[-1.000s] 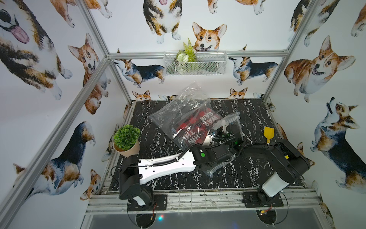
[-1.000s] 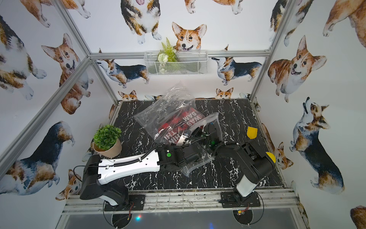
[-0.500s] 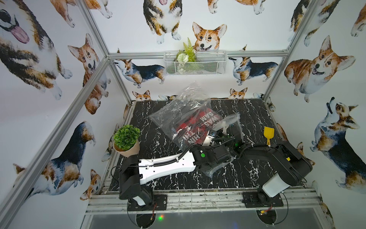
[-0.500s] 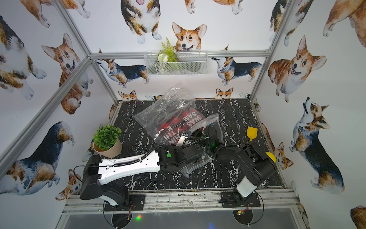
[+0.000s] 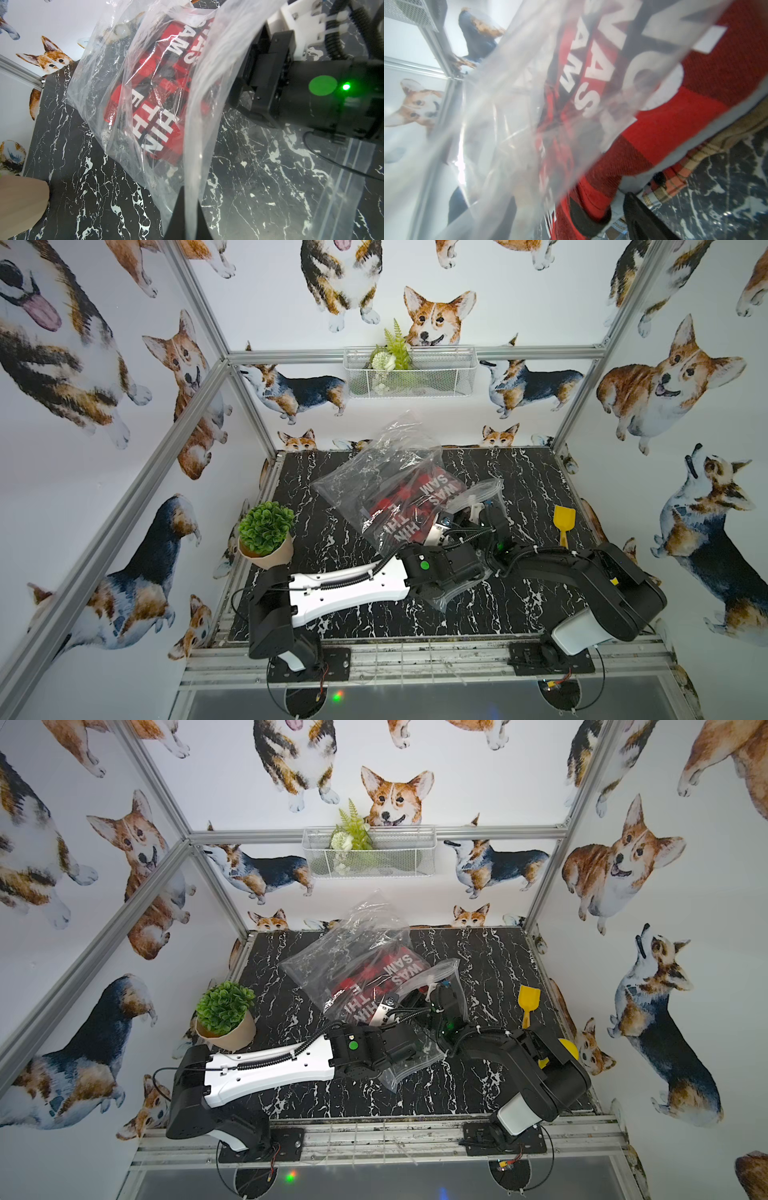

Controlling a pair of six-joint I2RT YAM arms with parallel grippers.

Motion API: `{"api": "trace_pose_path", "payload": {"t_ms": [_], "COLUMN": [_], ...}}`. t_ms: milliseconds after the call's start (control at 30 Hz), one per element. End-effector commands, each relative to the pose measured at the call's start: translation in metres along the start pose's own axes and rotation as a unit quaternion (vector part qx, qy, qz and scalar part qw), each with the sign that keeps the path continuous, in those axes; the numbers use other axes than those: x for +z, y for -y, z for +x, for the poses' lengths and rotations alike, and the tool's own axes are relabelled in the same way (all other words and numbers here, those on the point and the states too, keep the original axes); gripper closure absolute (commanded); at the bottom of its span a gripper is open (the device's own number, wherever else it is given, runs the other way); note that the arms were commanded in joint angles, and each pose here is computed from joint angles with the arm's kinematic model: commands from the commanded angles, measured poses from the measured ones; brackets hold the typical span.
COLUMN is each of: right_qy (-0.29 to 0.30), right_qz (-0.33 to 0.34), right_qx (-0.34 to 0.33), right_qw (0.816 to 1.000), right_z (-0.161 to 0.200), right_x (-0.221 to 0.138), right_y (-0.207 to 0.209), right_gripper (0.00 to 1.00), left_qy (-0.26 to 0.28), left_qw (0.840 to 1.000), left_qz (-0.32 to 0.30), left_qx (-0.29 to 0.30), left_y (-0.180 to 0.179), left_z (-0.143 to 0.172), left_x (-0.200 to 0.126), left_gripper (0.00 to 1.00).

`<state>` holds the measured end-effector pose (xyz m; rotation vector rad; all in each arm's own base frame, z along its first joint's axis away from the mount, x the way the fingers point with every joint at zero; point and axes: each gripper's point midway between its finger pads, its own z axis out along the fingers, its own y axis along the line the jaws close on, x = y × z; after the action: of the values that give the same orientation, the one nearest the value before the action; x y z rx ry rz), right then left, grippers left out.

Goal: Take the shirt out of the vacuum bag
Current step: Take out the shirt from the vacuum bag.

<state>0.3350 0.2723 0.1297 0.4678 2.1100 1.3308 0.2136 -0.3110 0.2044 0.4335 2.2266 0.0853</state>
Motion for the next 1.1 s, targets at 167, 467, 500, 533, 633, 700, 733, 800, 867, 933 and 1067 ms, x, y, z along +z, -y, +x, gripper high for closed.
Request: {"api": "trace_pose_path", "payload": {"t_ms": [167,467,500,533,633,700,733,800,867,933,1067], "right_qy": [0.010,0.015,0.016,0.020,0.031,0.031,0.031,0.037,0.042,0.049,0.053], "right_qz": [-0.019,-0.003,-0.002,-0.005,-0.012,-0.015,-0.017,-0.017,-0.016,-0.008,0.011], "right_qx": [0.021,0.036,0.042,0.050,0.073,0.079,0.079,0.077,0.072,0.062,0.046], "right_qw": [1.000,0.999,0.999,0.999,0.997,0.996,0.996,0.996,0.996,0.997,0.998], "right_z": [-0.010,-0.012,-0.011,-0.012,-0.012,-0.012,-0.013,-0.016,-0.019,-0.023,-0.028], "right_x": [0.013,0.029,0.031,0.033,0.038,0.043,0.045,0.047,0.047,0.046,0.049], "right_y": [-0.018,-0.004,0.000,0.003,0.012,0.014,0.013,0.011,0.008,0.006,0.004], "right_gripper": [0.16,0.20,0.21,0.24,0.32,0.35,0.36,0.42,0.43,0.45,0.41], "left_qy": [0.003,0.000,0.000,0.001,0.002,0.002,0.001,0.002,0.001,0.000,-0.005], "left_qw": [1.000,1.000,1.000,1.000,1.000,1.000,1.000,1.000,1.000,1.000,1.000], "left_qz": [-0.008,-0.010,-0.009,-0.009,-0.007,-0.007,-0.007,-0.007,-0.008,-0.008,-0.006], "left_qx": [-0.010,-0.008,-0.010,-0.011,-0.013,-0.013,-0.013,-0.013,-0.013,-0.014,-0.018], "left_y": [-0.009,-0.010,-0.010,-0.010,-0.009,-0.008,-0.009,-0.009,-0.010,-0.011,-0.010], "left_z": [0.001,0.007,0.006,0.006,0.005,0.004,0.004,0.004,0.006,0.008,0.013], "left_x": [-0.004,-0.001,-0.001,-0.001,-0.002,-0.001,-0.002,-0.002,-0.002,-0.001,0.001], "left_gripper": [1.00,1.00,1.00,1.00,1.00,1.00,1.00,1.00,1.00,1.00,1.00]}}
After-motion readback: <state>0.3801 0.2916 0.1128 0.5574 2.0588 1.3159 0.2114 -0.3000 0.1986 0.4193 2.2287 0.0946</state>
